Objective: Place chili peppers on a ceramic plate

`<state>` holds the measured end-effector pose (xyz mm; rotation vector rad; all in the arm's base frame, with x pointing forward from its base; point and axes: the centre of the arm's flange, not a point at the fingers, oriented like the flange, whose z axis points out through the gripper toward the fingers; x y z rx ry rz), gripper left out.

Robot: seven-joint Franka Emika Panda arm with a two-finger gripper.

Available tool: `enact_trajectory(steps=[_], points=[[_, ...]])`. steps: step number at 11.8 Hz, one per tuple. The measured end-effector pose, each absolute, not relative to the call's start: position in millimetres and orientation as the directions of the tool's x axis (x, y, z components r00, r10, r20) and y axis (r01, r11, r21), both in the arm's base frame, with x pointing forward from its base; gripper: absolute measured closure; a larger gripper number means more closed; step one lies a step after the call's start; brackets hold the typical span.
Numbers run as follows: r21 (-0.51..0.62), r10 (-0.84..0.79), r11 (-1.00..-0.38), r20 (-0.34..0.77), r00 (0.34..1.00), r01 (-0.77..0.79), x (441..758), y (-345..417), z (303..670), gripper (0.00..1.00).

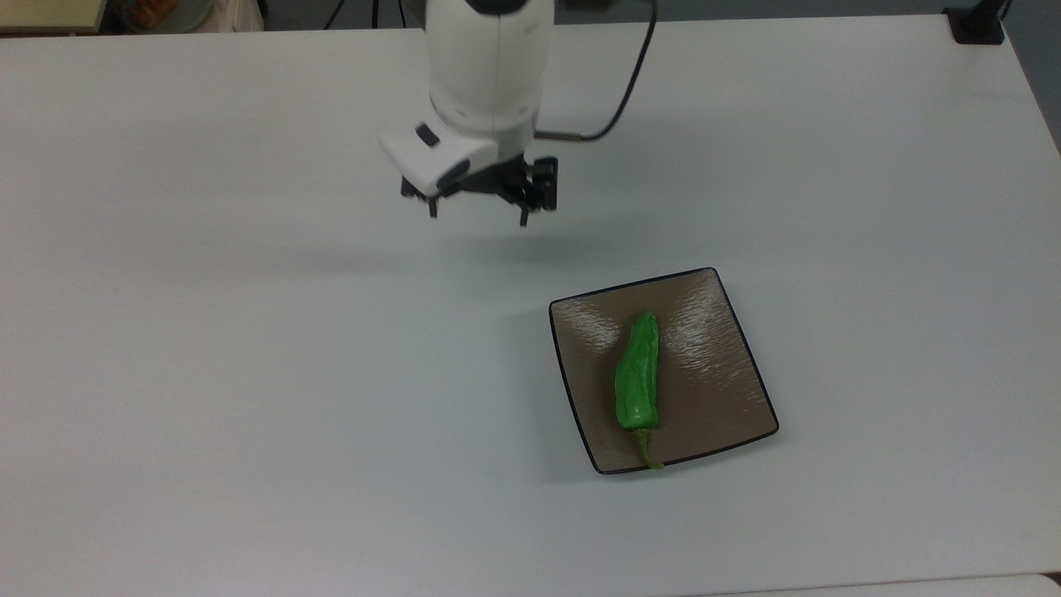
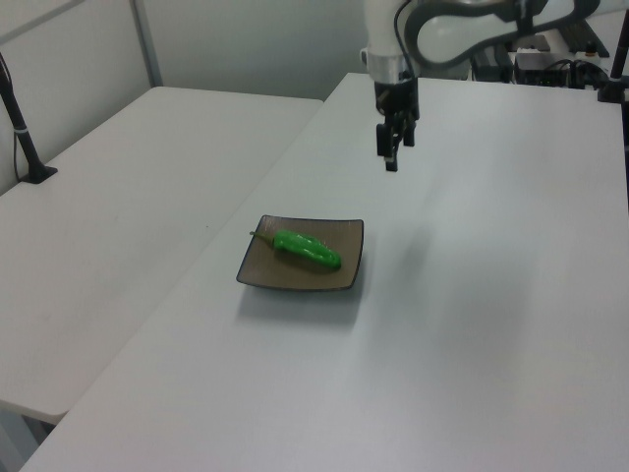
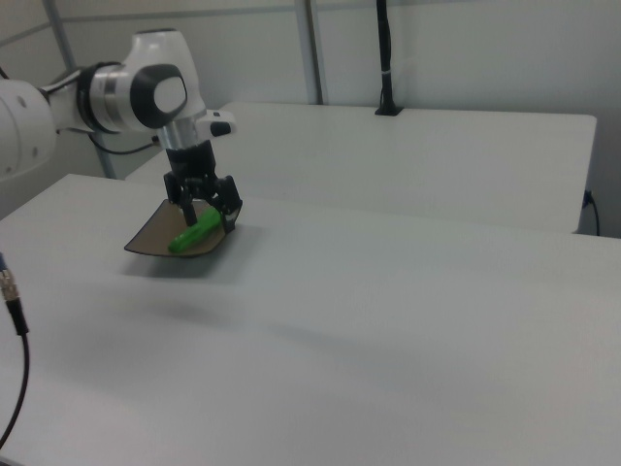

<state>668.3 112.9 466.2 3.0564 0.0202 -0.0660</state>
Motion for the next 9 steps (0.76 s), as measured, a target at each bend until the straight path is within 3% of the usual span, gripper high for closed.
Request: enact_trajectory(steps=[4, 6, 9], points=[[0.041, -0.022, -0.999, -0.03, 0.999, -0.021, 626.7, 88.6, 518.9, 0.0], [-0.005, -0.047, -0.999, 0.03, 0.998, -0.047, 604.5, 64.6, 544.4, 0.0], [-0.057, -0.052, -0.997, 0.069, 0.996, -0.049, 580.4, 31.5, 563.7, 0.0]])
